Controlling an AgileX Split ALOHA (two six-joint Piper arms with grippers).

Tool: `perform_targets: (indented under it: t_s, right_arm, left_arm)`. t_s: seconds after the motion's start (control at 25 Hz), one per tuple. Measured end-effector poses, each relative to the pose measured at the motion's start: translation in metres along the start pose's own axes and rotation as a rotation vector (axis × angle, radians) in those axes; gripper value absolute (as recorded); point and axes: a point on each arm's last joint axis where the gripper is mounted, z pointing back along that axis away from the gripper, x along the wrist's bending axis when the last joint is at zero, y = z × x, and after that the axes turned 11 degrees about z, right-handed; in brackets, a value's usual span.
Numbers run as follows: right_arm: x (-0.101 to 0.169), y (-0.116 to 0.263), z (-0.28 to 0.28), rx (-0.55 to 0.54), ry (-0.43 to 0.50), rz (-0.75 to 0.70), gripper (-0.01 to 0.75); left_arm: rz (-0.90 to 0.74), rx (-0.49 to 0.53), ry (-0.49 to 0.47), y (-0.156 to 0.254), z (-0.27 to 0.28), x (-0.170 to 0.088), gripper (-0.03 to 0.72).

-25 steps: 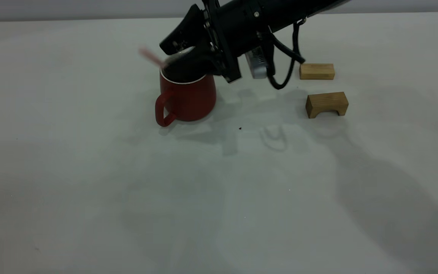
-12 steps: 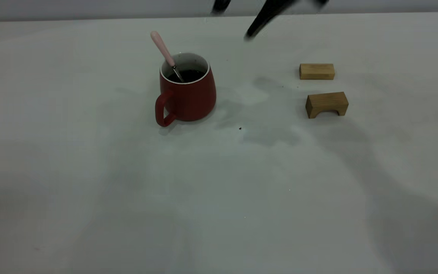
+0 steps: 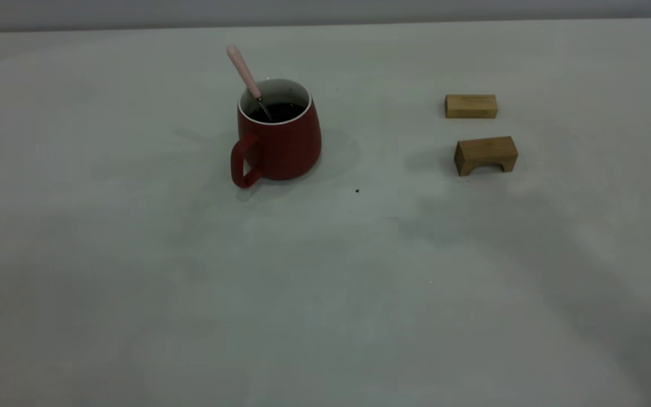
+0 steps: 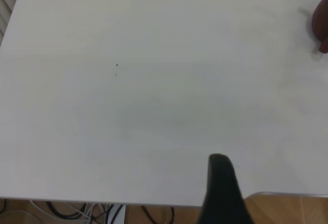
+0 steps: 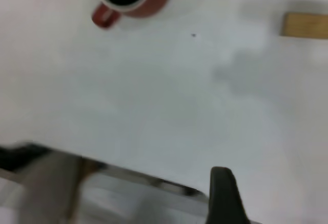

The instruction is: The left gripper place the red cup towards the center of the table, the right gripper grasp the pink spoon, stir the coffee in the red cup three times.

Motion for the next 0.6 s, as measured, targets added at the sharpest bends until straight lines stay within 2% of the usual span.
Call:
perform_targets:
  t_s: [0.24,0.36,0.48,0.6]
  right_arm:
    - [0.003,0.089,0.037,0.016,0.056,0.205,0.533]
    - [0.005,0.138,0.052,-0.010,0.070,0.257,0.533]
    - [0.002,0.189,0.065,-0.082,0.100,0.232,0.530]
    - [-0.001,0.238,0.076,-0.231,0.166,0.171,0.523]
  left_arm:
    - [0.000,0.000,0.000,0.000,0.000,0.000,0.573]
    - [0.000,0.000,0.000,0.000,0.000,0.000,0.573]
    - [0.000,0.000,0.000,0.000,0.000,0.000,0.573]
    - [0.000,0.000,0.000,0.000,0.000,0.000,0.573]
